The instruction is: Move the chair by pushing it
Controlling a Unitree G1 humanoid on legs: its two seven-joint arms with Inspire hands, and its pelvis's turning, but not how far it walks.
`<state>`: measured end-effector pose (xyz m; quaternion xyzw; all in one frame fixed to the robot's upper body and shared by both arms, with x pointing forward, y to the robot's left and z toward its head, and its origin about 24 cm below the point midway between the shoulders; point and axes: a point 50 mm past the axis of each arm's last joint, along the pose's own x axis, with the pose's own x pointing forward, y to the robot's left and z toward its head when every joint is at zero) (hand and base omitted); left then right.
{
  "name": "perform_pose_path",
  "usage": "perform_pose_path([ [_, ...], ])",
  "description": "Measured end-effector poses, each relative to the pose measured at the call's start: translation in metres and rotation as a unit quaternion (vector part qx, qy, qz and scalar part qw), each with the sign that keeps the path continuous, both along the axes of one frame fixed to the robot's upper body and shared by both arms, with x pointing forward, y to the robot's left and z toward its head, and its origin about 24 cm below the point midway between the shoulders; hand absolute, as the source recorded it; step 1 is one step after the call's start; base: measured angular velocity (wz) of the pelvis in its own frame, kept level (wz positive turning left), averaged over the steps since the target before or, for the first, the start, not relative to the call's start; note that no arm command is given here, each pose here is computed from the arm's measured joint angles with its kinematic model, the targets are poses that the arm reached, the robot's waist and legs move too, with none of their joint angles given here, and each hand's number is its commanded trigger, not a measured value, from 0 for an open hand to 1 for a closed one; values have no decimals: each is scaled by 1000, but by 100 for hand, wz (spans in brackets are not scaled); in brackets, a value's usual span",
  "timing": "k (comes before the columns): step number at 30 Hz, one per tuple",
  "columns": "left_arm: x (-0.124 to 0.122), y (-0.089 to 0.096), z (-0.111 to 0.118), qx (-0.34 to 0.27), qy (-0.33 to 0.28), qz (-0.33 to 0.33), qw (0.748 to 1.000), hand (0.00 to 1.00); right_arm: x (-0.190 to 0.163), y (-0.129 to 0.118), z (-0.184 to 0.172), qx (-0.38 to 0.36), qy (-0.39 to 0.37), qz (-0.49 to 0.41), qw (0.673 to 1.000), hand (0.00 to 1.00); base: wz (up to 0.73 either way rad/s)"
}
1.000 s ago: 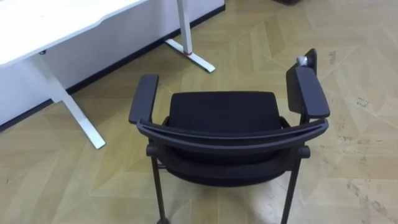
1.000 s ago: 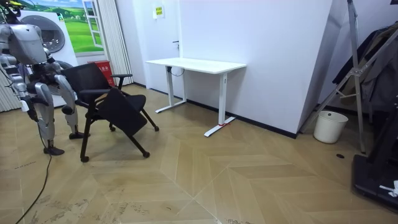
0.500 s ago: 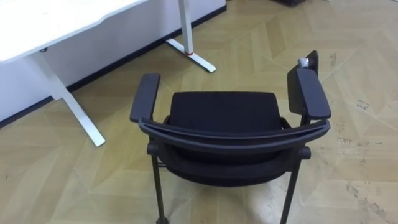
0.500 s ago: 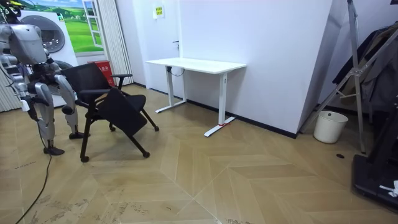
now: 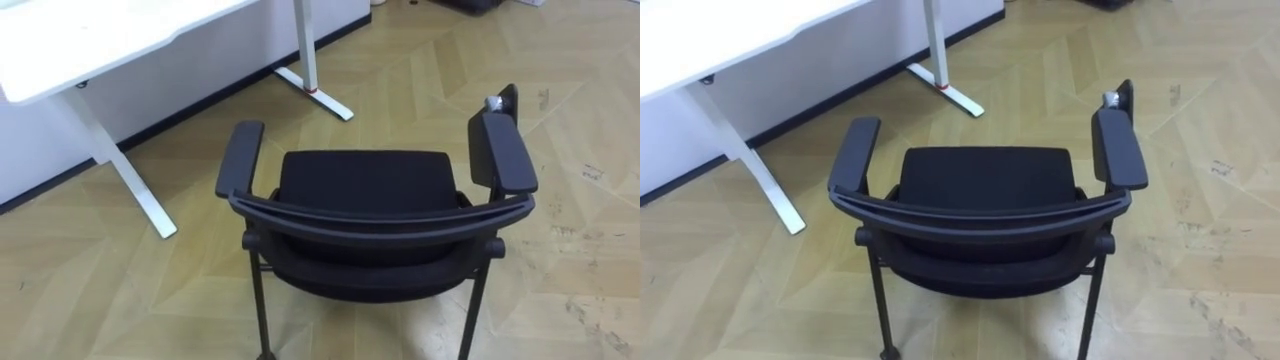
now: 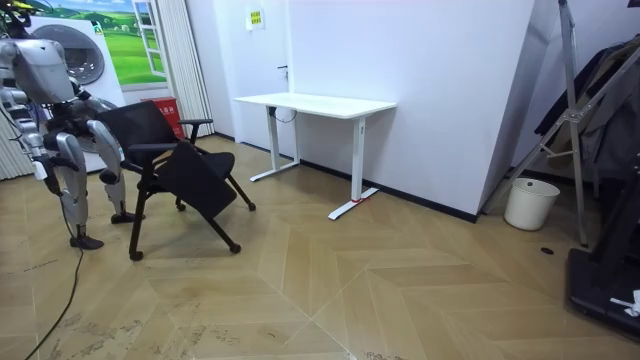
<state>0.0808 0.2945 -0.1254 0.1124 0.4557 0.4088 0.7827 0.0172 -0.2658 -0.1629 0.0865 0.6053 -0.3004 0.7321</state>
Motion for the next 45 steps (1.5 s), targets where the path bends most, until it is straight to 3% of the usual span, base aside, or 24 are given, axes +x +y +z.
perform_pose_path([
  [6, 48, 11, 29, 103, -49, -51, 992, 0, 2, -5, 2, -5, -3, 0, 1000, 0, 0],
  [14, 101, 7, 80, 269, -96, -208, 935, 0, 1, -6, 2, 3, -5, 7, 1000, 0, 1],
  [21, 116, -3, 95, 317, -100, -259, 907, 0, 2, -4, 1, 11, -6, 20, 1000, 0, -6],
  [29, 135, -19, 128, 428, -121, -335, 831, 0, 2, -2, 1, 15, -4, 25, 1000, 0, -6],
  [38, 145, -52, 129, 473, -112, -421, 766, 0, 3, 2, -1, 30, -4, 27, 999, 0, 0],
  [45, 148, -71, 123, 457, -117, -467, 748, 0, 8, 4, -1, 36, -13, 34, 999, 0, 0],
])
